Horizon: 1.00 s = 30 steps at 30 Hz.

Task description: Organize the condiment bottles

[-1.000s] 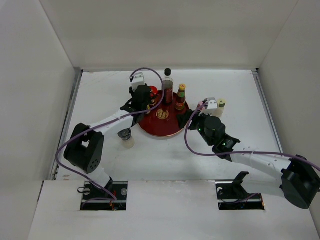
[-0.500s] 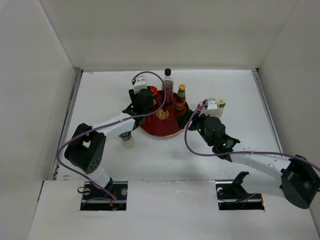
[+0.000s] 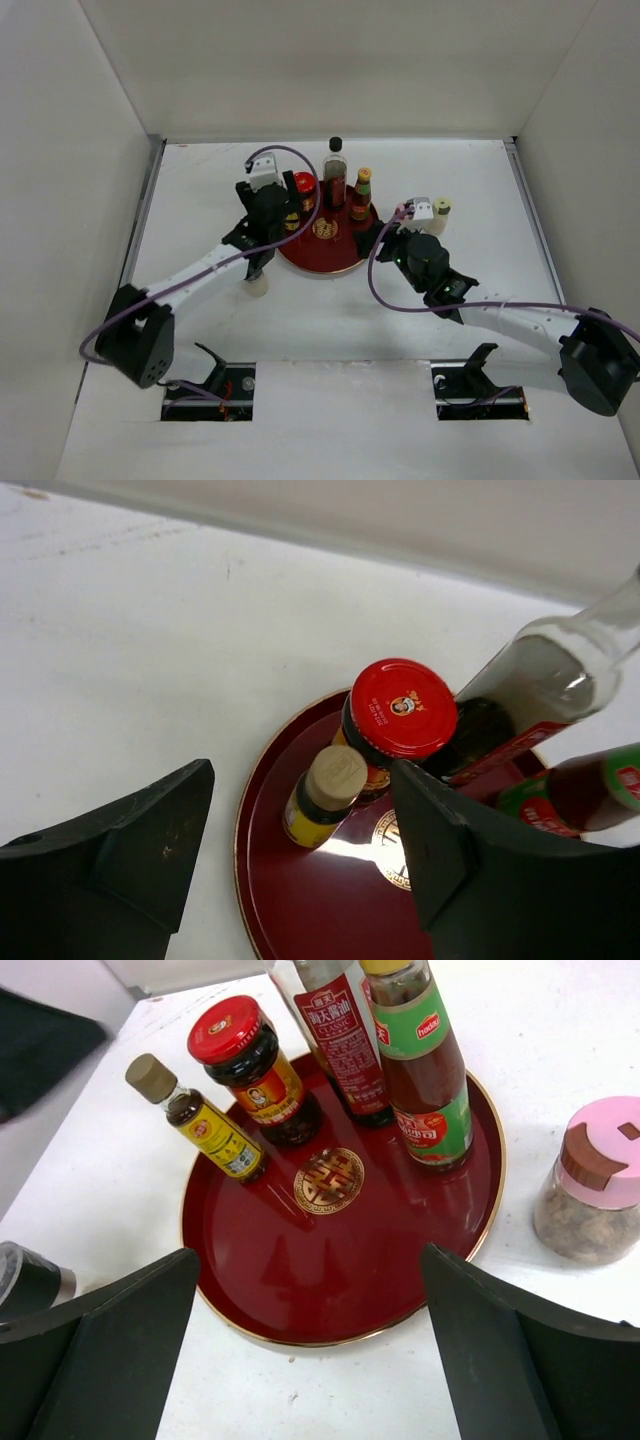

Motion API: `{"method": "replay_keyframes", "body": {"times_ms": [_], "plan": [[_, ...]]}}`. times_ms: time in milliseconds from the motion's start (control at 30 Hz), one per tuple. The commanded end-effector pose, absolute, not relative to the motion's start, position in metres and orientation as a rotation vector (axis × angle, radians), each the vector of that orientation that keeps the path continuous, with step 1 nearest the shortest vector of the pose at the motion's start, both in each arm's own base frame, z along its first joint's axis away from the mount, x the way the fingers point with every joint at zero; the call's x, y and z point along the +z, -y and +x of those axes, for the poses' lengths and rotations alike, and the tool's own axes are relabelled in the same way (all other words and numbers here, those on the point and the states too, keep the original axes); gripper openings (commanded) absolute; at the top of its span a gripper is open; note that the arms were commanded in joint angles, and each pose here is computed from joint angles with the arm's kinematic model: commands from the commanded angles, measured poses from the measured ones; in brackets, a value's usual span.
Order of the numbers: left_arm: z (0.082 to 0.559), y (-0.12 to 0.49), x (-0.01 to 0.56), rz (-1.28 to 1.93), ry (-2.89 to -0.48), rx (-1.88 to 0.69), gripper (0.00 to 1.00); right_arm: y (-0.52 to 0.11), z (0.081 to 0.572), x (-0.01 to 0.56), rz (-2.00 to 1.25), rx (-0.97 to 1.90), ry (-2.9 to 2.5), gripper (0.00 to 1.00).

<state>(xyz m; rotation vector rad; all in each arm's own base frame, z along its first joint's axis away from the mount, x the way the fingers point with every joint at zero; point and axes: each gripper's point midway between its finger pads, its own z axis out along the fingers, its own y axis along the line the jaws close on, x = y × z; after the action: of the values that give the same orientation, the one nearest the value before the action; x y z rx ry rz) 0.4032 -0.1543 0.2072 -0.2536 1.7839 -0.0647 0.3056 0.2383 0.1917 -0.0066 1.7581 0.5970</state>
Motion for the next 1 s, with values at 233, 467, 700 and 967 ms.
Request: {"method": "replay_keyframes", "body": {"times_ms": [233,467,700,967], "plan": [[0.29,0.091,0.213,-0.28,-1.83,-0.089,0.8,-0.242,0.31,0.208,0.016,0.632,-1.703,0.42],[0.253,0.083,0.171,-0.256,-1.984,-0.055,0.86,-0.245,0.312,0.204,0.005,0.63,-1.715,0.95],[0.248,0.101,0.15,-0.25,-2.043,-0.068,0.86,-0.245,0.312,0.203,0.004,0.628,-1.718,1.0],[0.247,0.093,0.128,-0.285,-2.069,-0.005,0.82,-0.246,0.312,0.202,0.002,0.625,-1.721,1.0]]}}
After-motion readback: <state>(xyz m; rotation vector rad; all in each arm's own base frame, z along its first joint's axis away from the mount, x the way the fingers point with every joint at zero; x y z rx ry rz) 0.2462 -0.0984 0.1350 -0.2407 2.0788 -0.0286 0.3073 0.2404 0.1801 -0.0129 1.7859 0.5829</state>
